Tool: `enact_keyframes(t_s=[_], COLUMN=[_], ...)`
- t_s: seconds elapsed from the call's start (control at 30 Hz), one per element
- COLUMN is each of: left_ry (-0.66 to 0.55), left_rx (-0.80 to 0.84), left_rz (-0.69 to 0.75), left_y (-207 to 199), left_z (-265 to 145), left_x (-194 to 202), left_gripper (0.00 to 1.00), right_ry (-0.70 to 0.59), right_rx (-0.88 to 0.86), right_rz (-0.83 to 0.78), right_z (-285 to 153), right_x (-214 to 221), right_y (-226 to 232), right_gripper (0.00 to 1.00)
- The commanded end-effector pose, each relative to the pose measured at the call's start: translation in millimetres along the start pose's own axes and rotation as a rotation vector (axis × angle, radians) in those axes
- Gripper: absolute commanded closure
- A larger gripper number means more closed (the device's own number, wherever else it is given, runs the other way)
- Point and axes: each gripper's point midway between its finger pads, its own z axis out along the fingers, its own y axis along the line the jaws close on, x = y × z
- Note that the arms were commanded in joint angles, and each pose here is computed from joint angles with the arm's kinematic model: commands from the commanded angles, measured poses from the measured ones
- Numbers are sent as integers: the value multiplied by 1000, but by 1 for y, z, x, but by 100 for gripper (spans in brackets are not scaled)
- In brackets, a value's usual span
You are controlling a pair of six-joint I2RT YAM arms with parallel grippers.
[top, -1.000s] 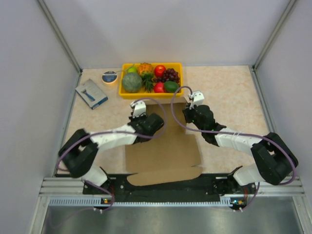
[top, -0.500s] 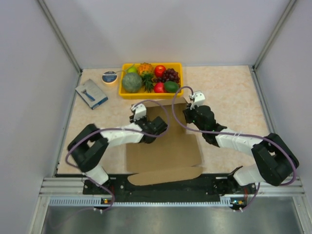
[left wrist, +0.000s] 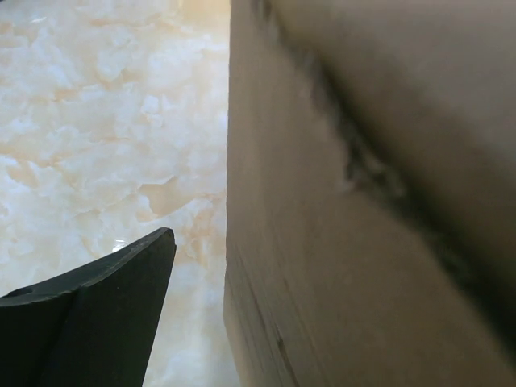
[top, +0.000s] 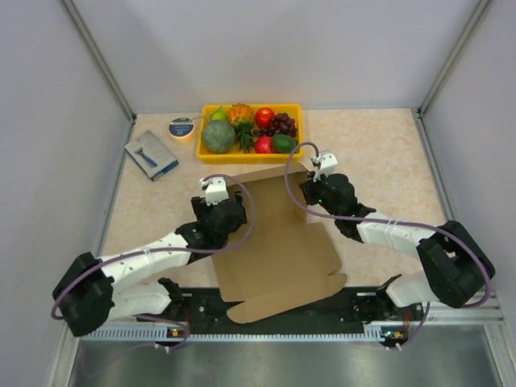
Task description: Fold the paper box
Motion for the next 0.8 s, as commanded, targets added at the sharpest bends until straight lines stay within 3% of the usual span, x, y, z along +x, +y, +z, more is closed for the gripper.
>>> enact_keyframes(t_s=[0.0,0.2,0.37,0.53,0.7,0.77], left_ry=[-58,-74,-47,-119,-149,-155], left_rx=[170,302,411,537,566,560], left_rz=[-66,-99,-137,-170,-187,-262], left_y=[-18,-16,-16,-10,11,21], left_z=[-20,-50,-78,-117,-150,-166], left_x=[-27,-38,-43,-73,-96,-114], left_gripper=[2,2,2,2,2,2], right_ry=[-90,-7,182,315,396,435], right_rx=[-88,-74,-33,-7,-6,7], right_rz=[31,26,-22,-82,-114,-138], right_z=[2,8,8,-2,-13,-13], right_x=[-41,-33,-15,-12,-12,-7], right_y=[22,20,13,9,7,2], right_gripper=[100,100,100,100,100,100])
